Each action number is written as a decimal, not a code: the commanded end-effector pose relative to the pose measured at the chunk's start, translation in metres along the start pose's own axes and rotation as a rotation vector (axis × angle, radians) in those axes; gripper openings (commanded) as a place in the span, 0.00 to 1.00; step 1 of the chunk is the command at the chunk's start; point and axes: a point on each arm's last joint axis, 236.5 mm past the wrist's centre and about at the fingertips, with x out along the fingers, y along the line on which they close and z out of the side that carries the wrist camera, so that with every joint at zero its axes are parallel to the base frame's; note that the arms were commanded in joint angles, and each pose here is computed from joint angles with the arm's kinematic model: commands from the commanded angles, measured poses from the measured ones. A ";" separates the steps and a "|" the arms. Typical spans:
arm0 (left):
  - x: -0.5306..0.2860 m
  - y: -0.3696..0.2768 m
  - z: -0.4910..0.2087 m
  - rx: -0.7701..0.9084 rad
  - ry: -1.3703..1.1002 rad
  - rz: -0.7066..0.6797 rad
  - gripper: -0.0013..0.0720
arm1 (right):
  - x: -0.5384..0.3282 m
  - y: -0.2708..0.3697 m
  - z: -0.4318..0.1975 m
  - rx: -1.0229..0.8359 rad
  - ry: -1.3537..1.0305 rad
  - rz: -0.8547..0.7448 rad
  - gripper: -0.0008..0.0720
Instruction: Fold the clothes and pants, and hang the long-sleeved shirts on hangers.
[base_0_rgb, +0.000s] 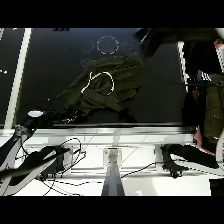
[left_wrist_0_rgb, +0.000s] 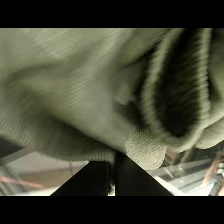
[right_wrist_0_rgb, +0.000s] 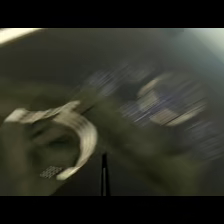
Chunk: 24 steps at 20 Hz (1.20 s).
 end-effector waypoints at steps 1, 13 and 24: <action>-0.004 -0.007 0.015 0.132 -0.020 0.012 0.05 | 0.080 0.066 -0.080 0.140 0.241 0.328 0.05; -0.087 0.040 0.039 0.499 0.235 0.410 0.05 | 0.256 0.210 -0.127 -0.145 0.283 0.348 0.47; -0.099 0.045 0.043 0.450 0.211 0.408 0.05 | 0.312 0.249 -0.093 -0.334 0.056 0.256 0.58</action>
